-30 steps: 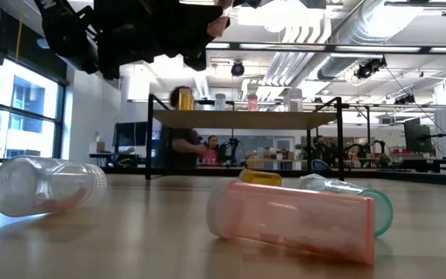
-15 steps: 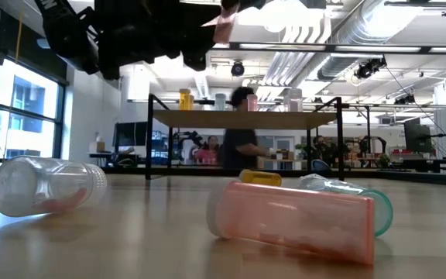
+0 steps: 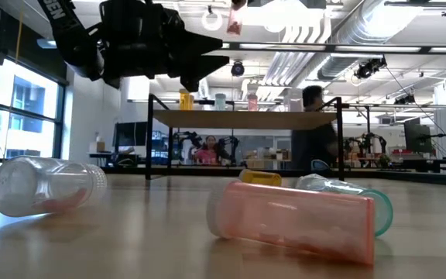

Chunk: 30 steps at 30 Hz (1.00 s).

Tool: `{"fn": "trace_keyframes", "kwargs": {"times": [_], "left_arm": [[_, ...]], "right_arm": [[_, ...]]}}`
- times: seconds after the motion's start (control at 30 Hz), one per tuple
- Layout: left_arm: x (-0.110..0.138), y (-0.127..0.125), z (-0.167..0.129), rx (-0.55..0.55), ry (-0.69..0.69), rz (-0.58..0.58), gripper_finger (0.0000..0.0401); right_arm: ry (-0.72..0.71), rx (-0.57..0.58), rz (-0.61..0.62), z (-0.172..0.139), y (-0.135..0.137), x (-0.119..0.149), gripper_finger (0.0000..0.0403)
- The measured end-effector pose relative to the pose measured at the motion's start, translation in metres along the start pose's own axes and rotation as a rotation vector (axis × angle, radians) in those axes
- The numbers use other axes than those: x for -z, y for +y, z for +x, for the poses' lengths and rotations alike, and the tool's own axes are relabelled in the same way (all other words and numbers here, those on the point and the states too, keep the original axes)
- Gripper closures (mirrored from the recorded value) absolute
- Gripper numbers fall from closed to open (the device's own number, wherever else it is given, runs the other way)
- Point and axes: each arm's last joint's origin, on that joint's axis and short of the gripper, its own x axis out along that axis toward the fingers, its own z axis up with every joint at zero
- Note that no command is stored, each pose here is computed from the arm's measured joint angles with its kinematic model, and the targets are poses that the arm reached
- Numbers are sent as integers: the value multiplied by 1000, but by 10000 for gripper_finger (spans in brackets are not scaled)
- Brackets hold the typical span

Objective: Pick and place medicine bottles onto shelf by color
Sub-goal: Put the pink pill bottle on the shelf aligned with the pink pill bottle

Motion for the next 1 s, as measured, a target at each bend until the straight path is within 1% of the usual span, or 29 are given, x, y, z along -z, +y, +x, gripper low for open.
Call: {"fn": "trace_keyframes", "kwargs": {"times": [0.17,0.27,0.37,0.5,0.6,0.77,1.0], "left_arm": [[0,0,0,12,3,37,185],[2,0,0,9,20,52,192],[2,0,0,9,20,61,197],[2,1,-1,7,21,61,199],[2,0,-1,7,21,61,199],[2,0,-1,7,22,60,199],[3,1,-1,7,26,58,199]], "right_arm": [[5,153,94,-1,-34,-2,301],[21,206,170,3,-59,2,301],[37,249,274,7,-87,7,301],[44,257,449,11,-120,16,302],[57,236,538,14,-136,22,302],[125,184,593,37,-149,30,302],[231,190,623,67,-158,41,302]]}}
